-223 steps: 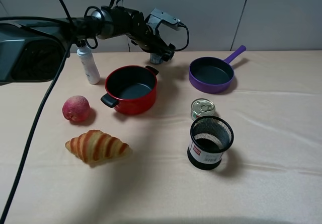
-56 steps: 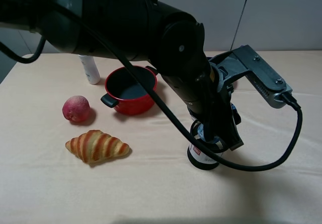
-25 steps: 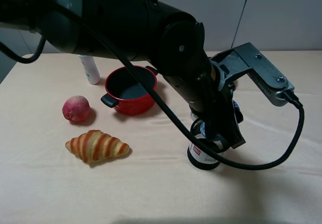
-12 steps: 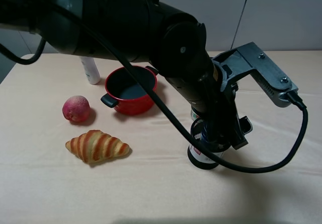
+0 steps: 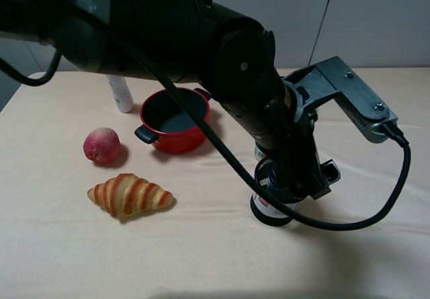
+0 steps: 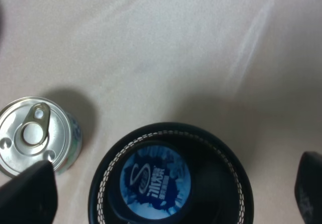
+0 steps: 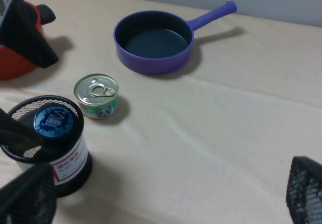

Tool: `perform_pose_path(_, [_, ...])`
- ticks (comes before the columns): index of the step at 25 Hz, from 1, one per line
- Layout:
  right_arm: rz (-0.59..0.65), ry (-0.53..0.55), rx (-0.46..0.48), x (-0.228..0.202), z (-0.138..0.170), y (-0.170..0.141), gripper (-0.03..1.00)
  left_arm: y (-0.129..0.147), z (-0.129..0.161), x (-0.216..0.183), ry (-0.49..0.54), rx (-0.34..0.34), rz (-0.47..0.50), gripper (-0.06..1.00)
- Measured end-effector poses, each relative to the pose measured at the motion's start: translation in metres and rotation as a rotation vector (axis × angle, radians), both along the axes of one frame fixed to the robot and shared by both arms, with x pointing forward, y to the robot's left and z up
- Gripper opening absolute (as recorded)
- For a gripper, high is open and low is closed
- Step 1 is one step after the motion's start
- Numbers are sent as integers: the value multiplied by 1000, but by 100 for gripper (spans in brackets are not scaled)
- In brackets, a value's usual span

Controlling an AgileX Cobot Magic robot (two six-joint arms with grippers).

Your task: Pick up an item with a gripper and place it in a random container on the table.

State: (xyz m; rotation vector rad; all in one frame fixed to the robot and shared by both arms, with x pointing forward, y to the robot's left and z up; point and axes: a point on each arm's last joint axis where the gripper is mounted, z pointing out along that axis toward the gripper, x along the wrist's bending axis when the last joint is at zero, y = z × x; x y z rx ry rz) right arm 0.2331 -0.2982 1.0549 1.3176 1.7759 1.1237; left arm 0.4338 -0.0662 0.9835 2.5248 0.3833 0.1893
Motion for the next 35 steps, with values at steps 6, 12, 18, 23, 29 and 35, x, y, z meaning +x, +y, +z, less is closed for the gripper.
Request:
perform_pose_path(6, [0, 0, 0, 0, 0, 0, 69, 0, 0, 0, -2, 0, -1, 99])
perform_pose_path(12, [0, 0, 0, 0, 0, 0, 69, -1, 1, 1, -15, -12, -1, 99])
perform_pose_path(18, [0, 0, 0, 0, 0, 0, 69, -1, 1, 1, -16, -15, -1, 99])
perform_pose_path(23, [0, 0, 1, 0, 0, 0, 69, -1, 1, 1, -14, -16, 1, 99])
perform_pose_path(29, [0, 0, 1, 0, 0, 0, 69, -1, 1, 1, -14, -16, 1, 99])
perform_pose_path(35, [0, 0, 1, 0, 0, 0, 69, -1, 1, 1, -14, -16, 1, 99])
